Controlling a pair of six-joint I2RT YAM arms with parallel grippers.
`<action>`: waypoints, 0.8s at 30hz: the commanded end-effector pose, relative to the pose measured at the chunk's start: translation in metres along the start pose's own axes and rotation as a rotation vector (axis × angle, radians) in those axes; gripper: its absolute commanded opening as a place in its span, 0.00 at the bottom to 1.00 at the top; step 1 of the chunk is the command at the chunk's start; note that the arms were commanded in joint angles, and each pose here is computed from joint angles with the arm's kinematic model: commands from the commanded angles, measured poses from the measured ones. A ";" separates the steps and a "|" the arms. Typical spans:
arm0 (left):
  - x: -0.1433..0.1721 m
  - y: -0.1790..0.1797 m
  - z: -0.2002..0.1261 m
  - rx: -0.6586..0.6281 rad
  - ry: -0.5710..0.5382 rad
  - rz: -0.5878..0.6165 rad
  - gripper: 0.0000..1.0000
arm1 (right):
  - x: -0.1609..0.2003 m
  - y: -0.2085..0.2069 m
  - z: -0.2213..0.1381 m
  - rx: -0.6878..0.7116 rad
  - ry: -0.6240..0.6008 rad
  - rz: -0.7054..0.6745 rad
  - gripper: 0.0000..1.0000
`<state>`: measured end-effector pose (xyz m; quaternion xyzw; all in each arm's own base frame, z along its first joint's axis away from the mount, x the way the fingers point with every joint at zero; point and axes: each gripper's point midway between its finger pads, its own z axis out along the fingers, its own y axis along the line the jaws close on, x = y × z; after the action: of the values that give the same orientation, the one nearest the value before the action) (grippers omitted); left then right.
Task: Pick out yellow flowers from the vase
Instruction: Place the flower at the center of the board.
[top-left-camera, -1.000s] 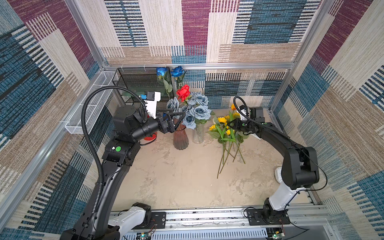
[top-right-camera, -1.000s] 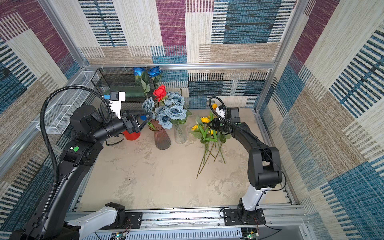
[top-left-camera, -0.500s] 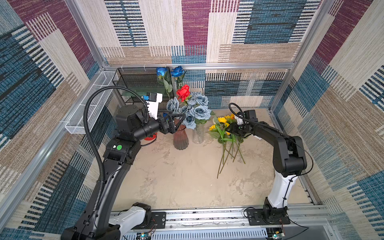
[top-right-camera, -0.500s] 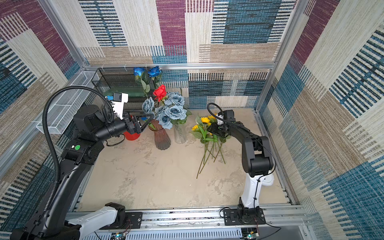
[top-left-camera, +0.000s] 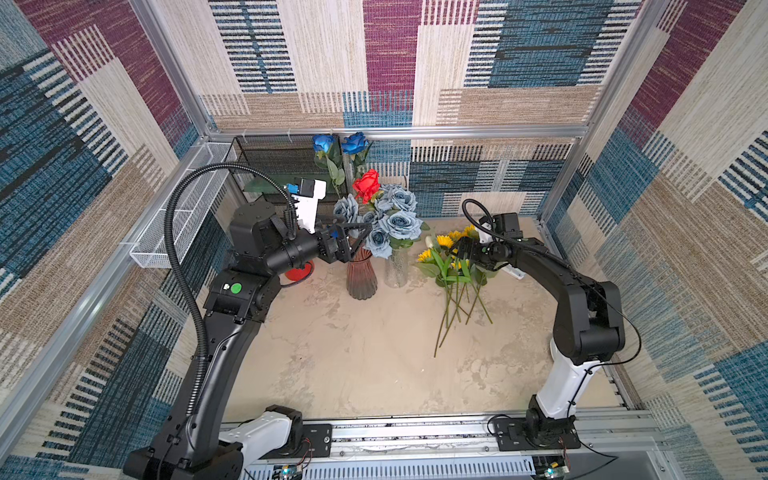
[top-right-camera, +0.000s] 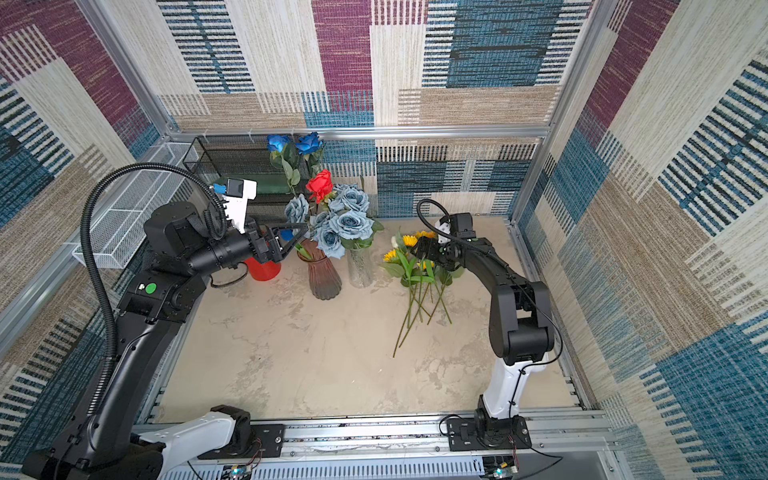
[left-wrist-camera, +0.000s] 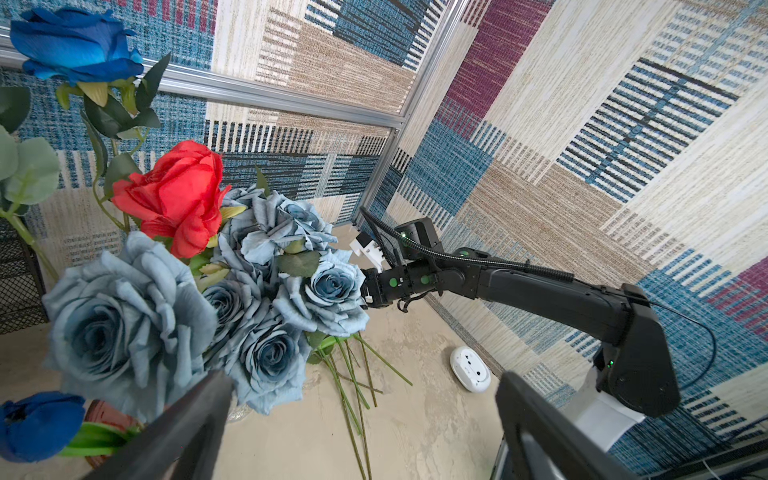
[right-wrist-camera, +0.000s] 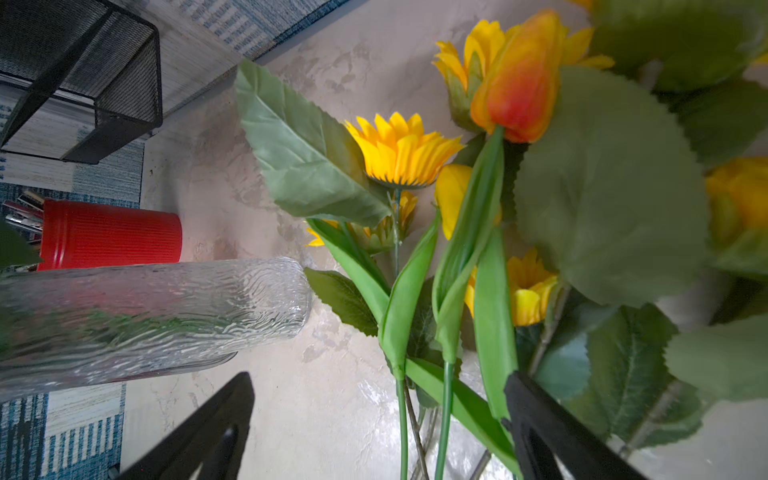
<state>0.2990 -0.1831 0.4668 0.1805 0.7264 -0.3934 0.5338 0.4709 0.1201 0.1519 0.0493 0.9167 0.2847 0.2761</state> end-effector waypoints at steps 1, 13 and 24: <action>-0.001 0.001 -0.002 -0.010 0.005 0.029 0.99 | -0.008 -0.002 -0.018 0.047 -0.039 -0.015 0.96; -0.010 0.018 -0.008 -0.100 -0.027 0.033 0.99 | -0.067 0.055 -0.119 -0.032 -0.347 -0.102 0.96; -0.007 0.059 -0.034 -0.302 -0.091 -0.005 0.99 | -0.077 0.075 -0.205 -0.045 -0.663 -0.173 0.96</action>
<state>0.3161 -0.1321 0.4535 0.1012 0.7534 -0.3113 0.5702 0.4215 0.0700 0.3472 0.0496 0.8009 0.2560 0.5390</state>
